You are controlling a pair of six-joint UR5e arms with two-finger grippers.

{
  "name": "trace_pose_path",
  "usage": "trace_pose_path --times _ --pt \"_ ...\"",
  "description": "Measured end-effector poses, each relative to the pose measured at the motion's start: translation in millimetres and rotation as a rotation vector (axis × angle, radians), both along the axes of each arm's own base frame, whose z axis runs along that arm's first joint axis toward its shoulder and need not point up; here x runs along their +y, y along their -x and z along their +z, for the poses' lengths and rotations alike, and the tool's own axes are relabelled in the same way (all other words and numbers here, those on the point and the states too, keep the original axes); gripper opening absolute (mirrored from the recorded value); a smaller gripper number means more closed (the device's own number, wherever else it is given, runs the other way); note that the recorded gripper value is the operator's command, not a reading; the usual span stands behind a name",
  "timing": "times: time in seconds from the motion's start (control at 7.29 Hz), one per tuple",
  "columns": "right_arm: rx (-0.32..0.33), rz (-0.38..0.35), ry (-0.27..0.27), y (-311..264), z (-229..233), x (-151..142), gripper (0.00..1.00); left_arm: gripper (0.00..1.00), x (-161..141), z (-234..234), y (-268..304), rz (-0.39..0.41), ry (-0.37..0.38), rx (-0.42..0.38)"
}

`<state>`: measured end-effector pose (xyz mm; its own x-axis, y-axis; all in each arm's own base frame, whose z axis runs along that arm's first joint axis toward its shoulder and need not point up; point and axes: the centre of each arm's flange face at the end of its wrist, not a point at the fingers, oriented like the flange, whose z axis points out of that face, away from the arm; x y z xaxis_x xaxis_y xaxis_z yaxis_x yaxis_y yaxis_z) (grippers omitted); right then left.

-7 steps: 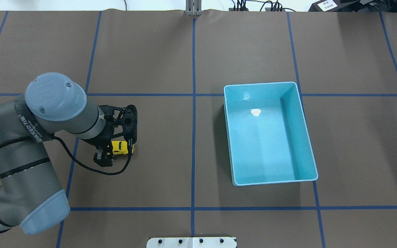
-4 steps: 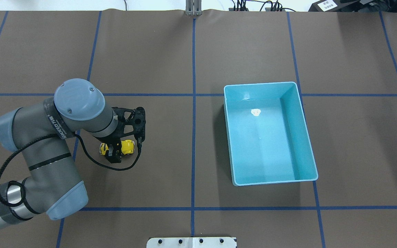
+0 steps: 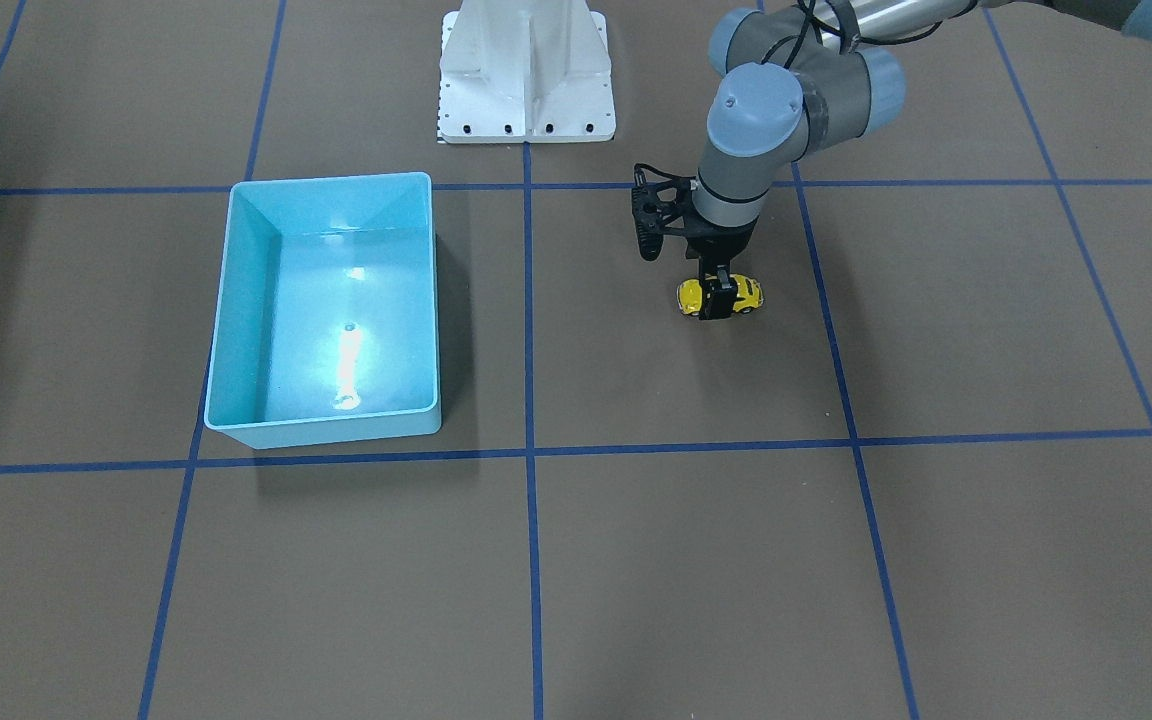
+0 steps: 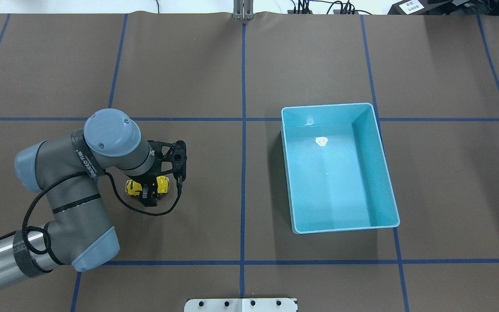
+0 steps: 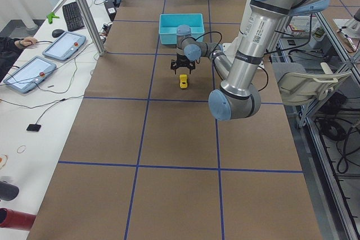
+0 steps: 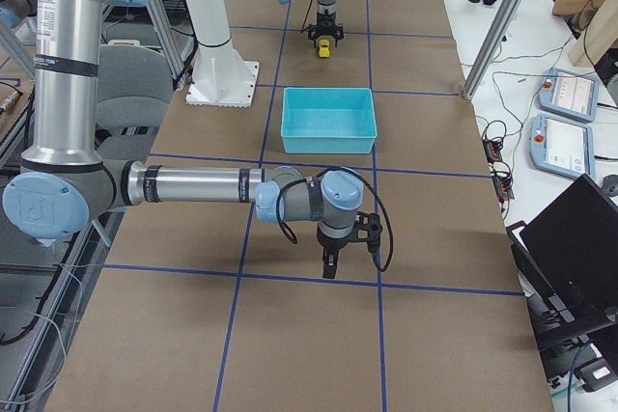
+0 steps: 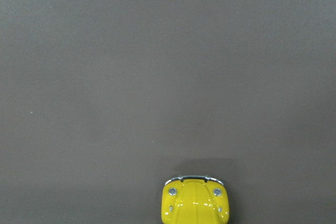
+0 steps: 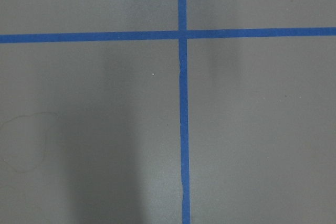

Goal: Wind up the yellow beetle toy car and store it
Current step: 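Press the left gripper on the car's roof and pull it backward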

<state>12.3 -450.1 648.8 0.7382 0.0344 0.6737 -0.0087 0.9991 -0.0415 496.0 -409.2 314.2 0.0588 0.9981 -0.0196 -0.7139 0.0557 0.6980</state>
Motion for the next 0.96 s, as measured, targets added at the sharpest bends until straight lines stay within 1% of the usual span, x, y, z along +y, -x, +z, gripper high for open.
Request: trace_pose_path --times 0.41,0.96 --pt "0.000 0.000 -0.001 0.0 0.2 -0.7 1.00 1.00 7.8 5.8 -8.9 0.018 0.003 -0.008" --pt "0.000 0.001 -0.001 0.0 -0.3 -0.7 1.00 1.00 6.7 14.7 -13.8 0.022 0.010 -0.025"
